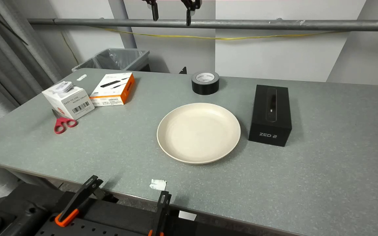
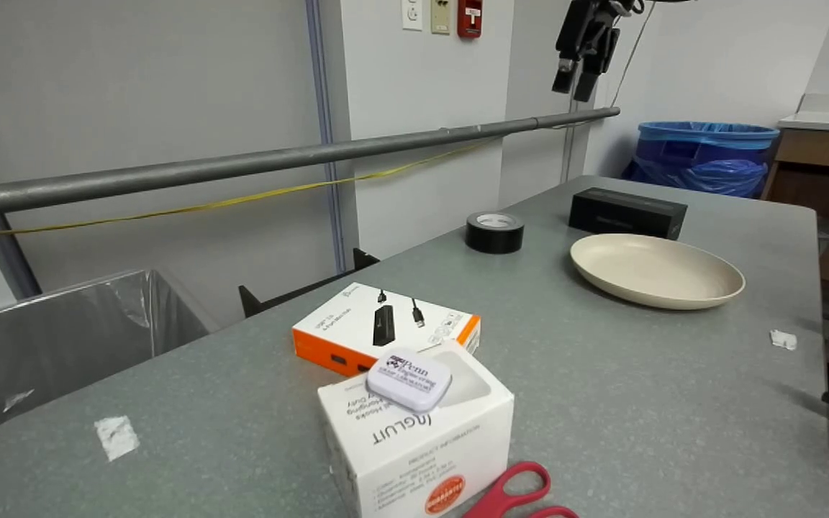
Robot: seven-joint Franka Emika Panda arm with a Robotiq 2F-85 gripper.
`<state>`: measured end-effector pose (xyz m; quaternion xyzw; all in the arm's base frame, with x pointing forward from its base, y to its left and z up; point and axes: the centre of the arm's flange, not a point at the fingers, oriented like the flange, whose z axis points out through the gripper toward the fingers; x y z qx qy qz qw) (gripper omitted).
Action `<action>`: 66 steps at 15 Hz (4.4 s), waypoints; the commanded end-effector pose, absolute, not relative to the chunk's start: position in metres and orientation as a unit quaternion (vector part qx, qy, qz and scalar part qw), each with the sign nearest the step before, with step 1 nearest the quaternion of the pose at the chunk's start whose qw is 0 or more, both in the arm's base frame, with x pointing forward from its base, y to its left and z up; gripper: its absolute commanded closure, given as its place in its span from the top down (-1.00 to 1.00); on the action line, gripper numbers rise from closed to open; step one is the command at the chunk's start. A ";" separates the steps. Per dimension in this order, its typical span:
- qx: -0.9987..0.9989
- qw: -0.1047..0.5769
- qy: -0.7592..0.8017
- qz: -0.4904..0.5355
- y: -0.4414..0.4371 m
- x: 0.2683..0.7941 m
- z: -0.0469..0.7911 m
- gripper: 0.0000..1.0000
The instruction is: Pick the tape and put it on the plate
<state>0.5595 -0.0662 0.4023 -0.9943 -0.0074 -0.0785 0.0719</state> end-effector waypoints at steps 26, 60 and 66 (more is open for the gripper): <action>-0.980 -0.026 0.197 -0.004 -0.038 0.752 0.171 1.00; -0.999 0.024 0.044 0.010 -0.096 0.586 0.281 -0.87; -0.999 0.019 0.019 0.041 -0.095 0.507 0.221 -0.87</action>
